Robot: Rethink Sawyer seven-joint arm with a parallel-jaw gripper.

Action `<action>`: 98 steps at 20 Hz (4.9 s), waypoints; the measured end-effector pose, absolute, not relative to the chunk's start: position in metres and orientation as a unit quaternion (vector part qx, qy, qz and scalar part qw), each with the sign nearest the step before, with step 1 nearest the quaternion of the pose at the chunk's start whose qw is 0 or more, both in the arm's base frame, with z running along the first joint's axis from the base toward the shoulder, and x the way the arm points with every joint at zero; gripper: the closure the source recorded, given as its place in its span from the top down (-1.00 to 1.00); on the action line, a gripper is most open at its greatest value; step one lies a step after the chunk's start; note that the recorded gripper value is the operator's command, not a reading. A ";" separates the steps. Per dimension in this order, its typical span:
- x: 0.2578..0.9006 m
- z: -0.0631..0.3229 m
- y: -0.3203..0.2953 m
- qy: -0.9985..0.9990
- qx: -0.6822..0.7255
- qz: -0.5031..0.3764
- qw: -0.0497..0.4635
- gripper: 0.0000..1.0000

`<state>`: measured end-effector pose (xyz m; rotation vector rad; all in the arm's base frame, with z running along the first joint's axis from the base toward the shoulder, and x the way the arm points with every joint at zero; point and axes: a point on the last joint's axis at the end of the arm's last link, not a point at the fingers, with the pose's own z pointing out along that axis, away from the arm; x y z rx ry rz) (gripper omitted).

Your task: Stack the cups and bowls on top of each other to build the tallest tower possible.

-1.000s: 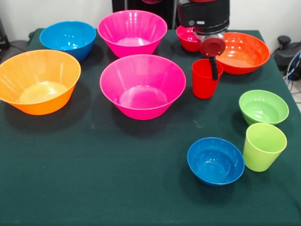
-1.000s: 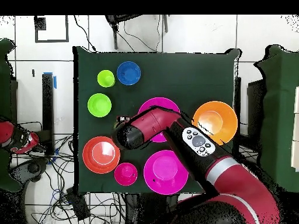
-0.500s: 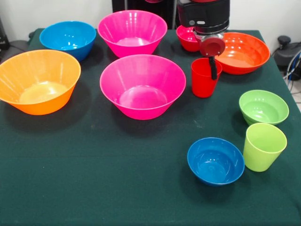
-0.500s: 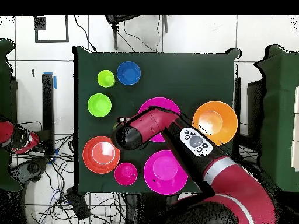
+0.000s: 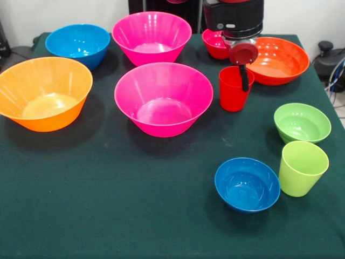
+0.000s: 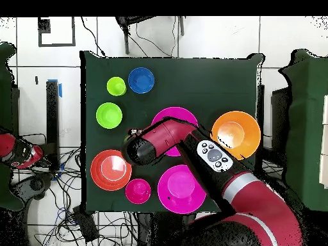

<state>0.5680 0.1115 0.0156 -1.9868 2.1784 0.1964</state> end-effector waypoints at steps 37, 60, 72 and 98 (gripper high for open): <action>0.565 0.007 0.089 0.719 -0.688 0.039 0.090 -1.00; 0.617 0.110 0.059 0.777 -0.614 0.045 0.132 -1.00; 0.680 0.229 0.054 0.810 -0.565 0.043 0.148 -1.00; 0.791 0.273 -0.009 0.841 -0.530 0.001 0.106 -1.00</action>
